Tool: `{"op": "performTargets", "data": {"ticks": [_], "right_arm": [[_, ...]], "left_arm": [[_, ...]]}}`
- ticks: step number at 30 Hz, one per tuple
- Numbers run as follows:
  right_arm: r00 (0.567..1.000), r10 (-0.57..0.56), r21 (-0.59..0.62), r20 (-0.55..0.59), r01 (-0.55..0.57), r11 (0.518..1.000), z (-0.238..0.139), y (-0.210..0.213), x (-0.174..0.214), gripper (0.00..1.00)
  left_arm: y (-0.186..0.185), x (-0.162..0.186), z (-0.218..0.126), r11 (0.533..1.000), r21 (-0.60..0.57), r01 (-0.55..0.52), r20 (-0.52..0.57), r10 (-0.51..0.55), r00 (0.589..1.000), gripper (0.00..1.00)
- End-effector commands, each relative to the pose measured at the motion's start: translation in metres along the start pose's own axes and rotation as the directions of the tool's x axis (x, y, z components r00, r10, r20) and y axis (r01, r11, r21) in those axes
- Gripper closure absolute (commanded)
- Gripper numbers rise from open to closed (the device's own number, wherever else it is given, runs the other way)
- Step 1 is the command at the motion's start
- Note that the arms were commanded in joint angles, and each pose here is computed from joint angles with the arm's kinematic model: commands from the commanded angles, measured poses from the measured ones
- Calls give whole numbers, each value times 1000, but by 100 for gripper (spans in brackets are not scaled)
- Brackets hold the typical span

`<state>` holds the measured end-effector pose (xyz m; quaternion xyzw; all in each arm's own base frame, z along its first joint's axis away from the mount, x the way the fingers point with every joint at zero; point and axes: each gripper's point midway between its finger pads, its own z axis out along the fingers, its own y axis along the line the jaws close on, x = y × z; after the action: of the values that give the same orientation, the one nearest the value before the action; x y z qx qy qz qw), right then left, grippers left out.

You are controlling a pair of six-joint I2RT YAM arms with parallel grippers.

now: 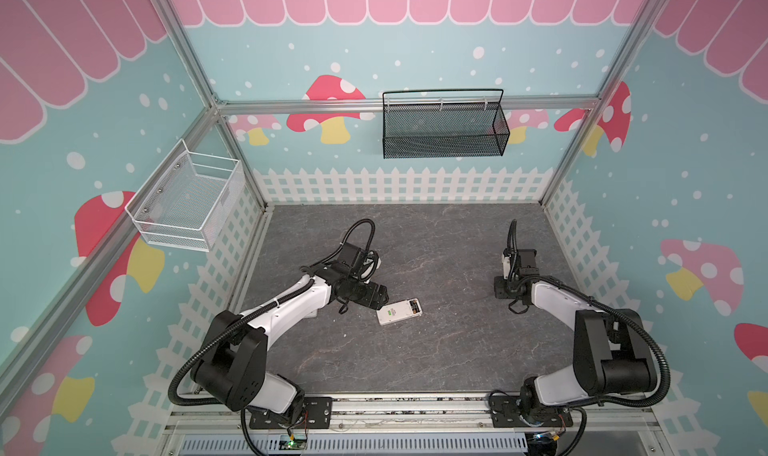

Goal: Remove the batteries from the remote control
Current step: 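Reach the right gripper to the clear screwdriver and grasp its handle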

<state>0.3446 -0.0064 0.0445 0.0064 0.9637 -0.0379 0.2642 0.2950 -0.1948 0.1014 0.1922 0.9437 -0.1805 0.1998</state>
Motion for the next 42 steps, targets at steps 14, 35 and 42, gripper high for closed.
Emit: {"op": "performTargets", "data": {"ticks": [14, 35, 42], "right_arm": [[995, -27, -155, 98, 42, 987, -25, 46, -36, 62], [850, -312, -531, 425, 512, 675, -57, 317, -105, 56], [810, -348, -599, 472, 584, 548, -50, 408, -92, 52]], "left_arm": [[92, -32, -75, 975, -120, 188, 244, -155, 957, 0], [170, -20, -143, 877, -141, 458, 447, -357, 821, 0], [173, -23, -141, 861, -121, 493, 458, -392, 798, 0]]}}
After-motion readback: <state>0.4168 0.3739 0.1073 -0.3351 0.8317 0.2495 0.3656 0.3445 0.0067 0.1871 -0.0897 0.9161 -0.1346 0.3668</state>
